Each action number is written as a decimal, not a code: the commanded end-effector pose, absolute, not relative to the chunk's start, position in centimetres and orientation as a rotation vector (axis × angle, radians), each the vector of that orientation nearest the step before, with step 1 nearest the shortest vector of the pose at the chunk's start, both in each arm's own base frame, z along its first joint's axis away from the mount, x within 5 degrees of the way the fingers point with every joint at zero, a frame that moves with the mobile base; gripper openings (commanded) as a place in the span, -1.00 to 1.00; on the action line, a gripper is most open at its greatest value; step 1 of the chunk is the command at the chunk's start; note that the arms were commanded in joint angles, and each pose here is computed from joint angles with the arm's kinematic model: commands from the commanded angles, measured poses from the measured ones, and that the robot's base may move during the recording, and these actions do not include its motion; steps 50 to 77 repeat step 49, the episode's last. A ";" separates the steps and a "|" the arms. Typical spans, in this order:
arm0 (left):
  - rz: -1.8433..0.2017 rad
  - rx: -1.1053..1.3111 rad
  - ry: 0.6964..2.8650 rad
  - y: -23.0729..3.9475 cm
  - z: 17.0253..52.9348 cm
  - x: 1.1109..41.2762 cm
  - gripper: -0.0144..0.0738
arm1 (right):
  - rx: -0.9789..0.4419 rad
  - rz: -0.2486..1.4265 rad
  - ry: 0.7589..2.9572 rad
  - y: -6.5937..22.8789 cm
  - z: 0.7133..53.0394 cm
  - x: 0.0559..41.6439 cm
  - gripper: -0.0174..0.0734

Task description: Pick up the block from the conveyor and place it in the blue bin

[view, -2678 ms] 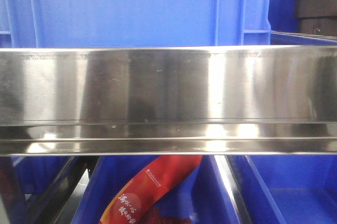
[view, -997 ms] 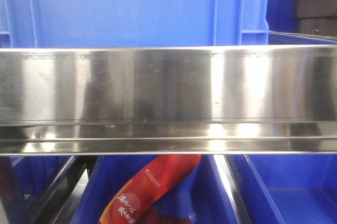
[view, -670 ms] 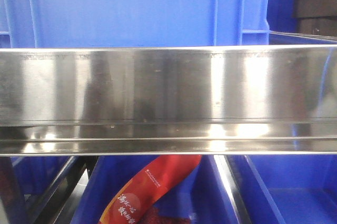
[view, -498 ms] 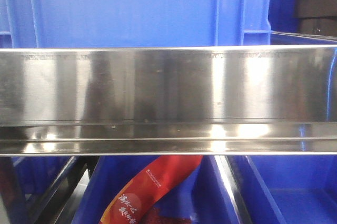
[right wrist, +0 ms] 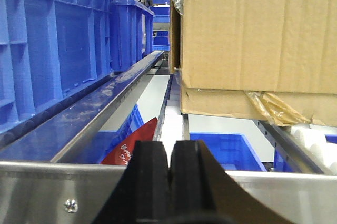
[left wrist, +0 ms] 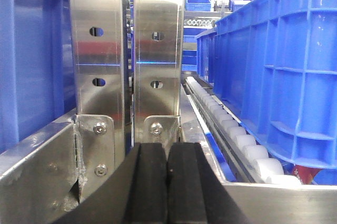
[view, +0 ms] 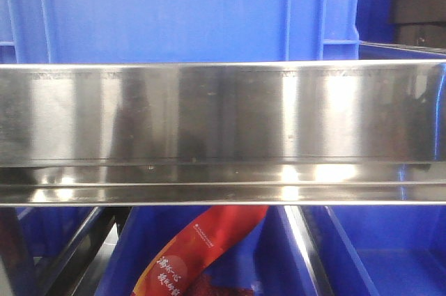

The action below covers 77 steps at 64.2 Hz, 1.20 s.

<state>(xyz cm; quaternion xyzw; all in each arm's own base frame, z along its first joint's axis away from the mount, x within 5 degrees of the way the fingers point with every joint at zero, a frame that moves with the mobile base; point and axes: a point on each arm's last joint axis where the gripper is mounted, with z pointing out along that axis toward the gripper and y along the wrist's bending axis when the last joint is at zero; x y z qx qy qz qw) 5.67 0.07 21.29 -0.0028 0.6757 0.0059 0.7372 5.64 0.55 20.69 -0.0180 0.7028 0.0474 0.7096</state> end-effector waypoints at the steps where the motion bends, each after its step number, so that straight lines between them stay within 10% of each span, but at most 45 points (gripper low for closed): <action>1: 0.014 -0.015 1.457 0.1 21.6 5.6 -0.92 | -0.039 0.100 1.528 0.5 20.9 5.6 -0.96; 77: 0.014 -0.015 1.457 0.1 21.6 5.6 -0.92 | -0.039 0.100 1.528 0.5 20.9 5.6 -0.96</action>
